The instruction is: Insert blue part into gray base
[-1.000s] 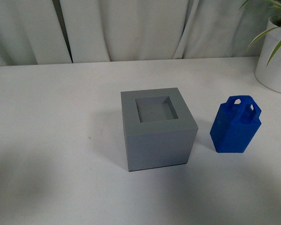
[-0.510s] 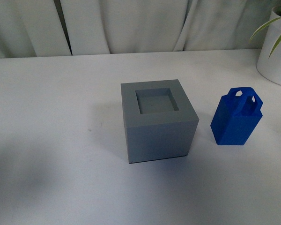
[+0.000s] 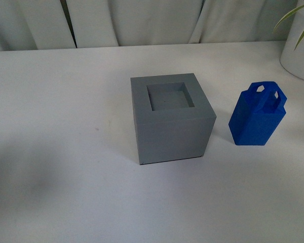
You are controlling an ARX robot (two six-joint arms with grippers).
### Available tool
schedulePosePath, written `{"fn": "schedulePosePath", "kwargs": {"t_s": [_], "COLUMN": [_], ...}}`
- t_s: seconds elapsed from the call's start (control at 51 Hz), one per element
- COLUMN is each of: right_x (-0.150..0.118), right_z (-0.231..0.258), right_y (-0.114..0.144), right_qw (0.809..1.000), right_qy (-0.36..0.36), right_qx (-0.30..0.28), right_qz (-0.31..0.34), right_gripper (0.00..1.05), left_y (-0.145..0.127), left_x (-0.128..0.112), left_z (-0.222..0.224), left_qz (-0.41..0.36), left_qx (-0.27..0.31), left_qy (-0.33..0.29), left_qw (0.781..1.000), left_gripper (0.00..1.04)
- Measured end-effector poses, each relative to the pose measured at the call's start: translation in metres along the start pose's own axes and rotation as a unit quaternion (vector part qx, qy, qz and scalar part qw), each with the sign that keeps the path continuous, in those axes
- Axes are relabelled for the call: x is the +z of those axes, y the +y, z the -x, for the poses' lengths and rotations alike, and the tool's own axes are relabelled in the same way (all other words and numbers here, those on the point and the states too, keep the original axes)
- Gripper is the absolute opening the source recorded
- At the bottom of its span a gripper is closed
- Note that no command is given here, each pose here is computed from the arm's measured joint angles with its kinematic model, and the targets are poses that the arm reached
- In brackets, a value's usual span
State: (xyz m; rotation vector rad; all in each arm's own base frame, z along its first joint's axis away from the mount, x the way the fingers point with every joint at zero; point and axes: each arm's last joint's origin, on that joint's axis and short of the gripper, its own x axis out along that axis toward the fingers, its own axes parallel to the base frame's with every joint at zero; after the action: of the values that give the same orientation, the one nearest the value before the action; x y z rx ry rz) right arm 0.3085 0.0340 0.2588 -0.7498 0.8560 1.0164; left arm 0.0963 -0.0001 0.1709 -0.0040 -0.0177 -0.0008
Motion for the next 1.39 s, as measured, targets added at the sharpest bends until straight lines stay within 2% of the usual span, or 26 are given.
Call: {"fn": "schedulePosePath", "kwargs": {"t_s": [0.078,0.235,0.549,1.294,1.392], "right_x": [0.011,0.025,0.037,0.033,0.033], "right_z": [-0.009,-0.023,-0.057,-0.101,-0.102], "right_y": [-0.014,-0.028,-0.030,-0.035,-0.035], "right_qw": [0.998,0.994,0.985,0.979,0.979], "right_qy": [0.042,0.082,0.124,0.143,0.142], "right_qx": [0.012,0.026,0.062,0.083,0.081], "right_qz": [0.036,0.068,0.107,0.119,0.119], "right_gripper": [0.97,0.97,0.97,0.97,0.82], "left_y": [0.000,0.000,0.000,0.000,0.000], "left_x": [0.000,0.000,0.000,0.000,0.000], "left_z": [0.000,0.000,0.000,0.000,0.000], "left_qz": [0.000,0.000,0.000,0.000,0.000], "left_qx": [0.000,0.000,0.000,0.000,0.000], "left_qy": [0.000,0.000,0.000,0.000,0.000], "left_qw": [1.000,1.000,1.000,1.000,1.000], "left_gripper": [0.99,0.99,0.99,0.99,0.99]}}
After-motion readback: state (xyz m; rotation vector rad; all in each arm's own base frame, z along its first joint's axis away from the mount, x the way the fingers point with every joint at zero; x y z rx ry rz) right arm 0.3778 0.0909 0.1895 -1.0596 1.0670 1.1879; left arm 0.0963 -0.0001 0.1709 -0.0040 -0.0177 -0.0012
